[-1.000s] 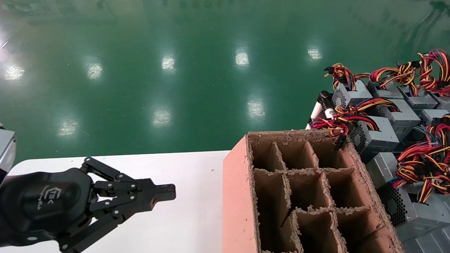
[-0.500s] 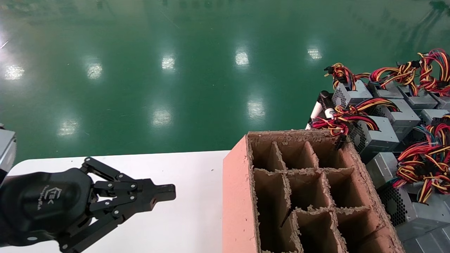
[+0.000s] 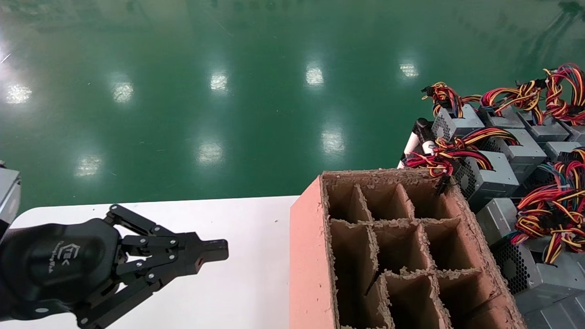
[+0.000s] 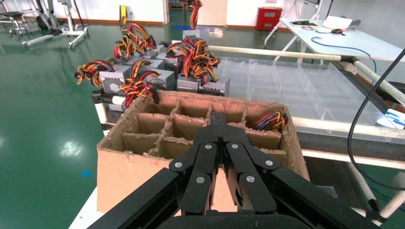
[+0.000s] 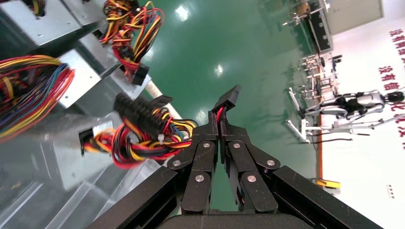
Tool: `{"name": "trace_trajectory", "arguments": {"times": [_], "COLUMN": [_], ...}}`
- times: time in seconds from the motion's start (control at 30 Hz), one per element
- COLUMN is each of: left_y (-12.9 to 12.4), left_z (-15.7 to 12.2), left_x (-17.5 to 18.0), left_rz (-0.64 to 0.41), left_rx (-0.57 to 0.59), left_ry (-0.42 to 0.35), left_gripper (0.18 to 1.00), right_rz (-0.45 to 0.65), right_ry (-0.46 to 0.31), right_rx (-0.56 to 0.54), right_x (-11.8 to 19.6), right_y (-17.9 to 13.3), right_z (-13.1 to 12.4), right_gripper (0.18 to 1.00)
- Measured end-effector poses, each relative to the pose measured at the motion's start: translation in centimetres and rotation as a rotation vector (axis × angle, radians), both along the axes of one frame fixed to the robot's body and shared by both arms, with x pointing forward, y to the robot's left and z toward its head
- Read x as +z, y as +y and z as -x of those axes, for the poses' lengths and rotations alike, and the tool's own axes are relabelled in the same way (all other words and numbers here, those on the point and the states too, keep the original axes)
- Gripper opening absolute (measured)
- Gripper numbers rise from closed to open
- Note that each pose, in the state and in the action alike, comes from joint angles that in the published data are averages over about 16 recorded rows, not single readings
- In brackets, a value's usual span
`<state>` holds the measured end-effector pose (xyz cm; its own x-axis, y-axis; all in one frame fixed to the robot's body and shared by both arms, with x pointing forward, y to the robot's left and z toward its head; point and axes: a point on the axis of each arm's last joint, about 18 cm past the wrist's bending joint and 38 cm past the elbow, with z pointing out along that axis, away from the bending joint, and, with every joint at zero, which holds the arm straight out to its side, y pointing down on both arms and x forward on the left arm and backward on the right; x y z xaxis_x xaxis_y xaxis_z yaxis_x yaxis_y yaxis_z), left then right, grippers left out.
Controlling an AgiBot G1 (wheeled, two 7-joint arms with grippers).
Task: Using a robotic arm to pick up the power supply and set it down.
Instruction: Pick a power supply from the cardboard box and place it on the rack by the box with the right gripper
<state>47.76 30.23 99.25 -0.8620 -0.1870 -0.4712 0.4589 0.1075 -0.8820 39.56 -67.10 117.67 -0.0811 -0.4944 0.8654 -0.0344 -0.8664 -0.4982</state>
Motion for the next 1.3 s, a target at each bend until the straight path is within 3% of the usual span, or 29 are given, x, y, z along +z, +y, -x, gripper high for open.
{"name": "trace_trajectory", "arguments": {"times": [0.6,0.93,1.3], "left_y": [0.0,0.0,0.0], "left_z": [0.0,0.0,0.0], "left_x": [0.0,0.0,0.0], "left_rz": [0.000,0.000,0.000], "left_rx": [0.000,0.000,0.000], "left_ry": [0.000,0.000,0.000], "left_gripper": [0.191,0.191,0.191], "right_rz": [0.045,0.050,0.048], "right_ry": [-0.019,-0.021,-0.028], "right_rx": [0.082,0.096,0.040], "right_x": [0.3,0.0,-0.7], "right_y": [3.4,4.0,2.6], "right_z": [-7.4,-8.7,-8.6], "right_gripper": [0.190,0.190,0.190]}}
